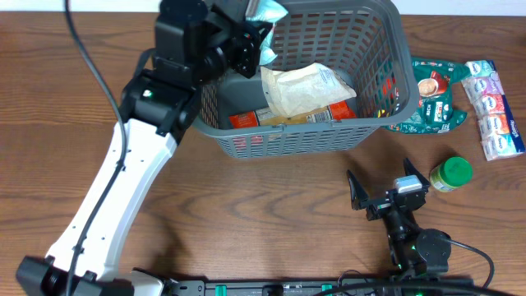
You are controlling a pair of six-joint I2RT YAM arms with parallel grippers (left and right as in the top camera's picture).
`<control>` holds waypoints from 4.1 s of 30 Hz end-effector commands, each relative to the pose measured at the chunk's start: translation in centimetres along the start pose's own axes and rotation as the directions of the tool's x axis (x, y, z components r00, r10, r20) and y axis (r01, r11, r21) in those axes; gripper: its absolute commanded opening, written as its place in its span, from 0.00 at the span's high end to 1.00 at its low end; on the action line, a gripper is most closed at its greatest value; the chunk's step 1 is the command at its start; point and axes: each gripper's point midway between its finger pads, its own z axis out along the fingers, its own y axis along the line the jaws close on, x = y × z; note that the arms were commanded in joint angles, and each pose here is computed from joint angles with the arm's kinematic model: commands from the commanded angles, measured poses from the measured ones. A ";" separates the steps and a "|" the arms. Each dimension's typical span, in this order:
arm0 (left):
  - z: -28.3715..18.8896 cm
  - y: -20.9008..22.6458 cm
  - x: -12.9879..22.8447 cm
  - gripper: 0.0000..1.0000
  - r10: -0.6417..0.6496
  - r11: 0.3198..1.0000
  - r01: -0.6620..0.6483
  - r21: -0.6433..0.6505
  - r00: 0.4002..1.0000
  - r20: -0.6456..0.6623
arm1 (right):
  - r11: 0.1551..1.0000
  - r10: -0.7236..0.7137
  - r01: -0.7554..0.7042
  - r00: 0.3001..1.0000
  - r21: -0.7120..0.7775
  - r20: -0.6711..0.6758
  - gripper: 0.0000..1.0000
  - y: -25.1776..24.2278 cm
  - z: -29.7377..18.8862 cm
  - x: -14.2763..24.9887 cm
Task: Pack container
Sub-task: 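Carry the light-blue packet into the basket and release it, then withdraw the left gripper and move the right gripper toward the green jar, then move the right gripper up to the green Nescafé packet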
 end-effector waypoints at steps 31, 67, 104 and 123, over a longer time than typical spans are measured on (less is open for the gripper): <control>7.8 3.5 12.6 0.02 -0.056 0.998 0.042 -0.048 0.934 -0.353 | 1.000 0.009 -0.009 1.000 -0.009 0.001 0.01 0.2 0.0 0.1; -24.7 23.1 -1.2 0.01 -0.306 0.239 0.378 -0.894 0.904 0.300 | 1.000 0.009 -0.009 1.000 -0.009 0.001 0.01 0.2 0.0 0.1; -26.7 23.9 0.0 0.01 -0.312 0.155 0.340 -0.927 0.907 0.281 | 0.790 0.061 -0.101 0.994 0.604 0.085 0.01 -10.5 -5.3 -7.1; -26.7 23.9 0.0 0.01 -0.312 0.155 0.340 -0.927 0.907 0.281 | 0.685 -0.083 0.139 0.990 0.715 -0.114 0.01 -14.4 -6.1 -27.8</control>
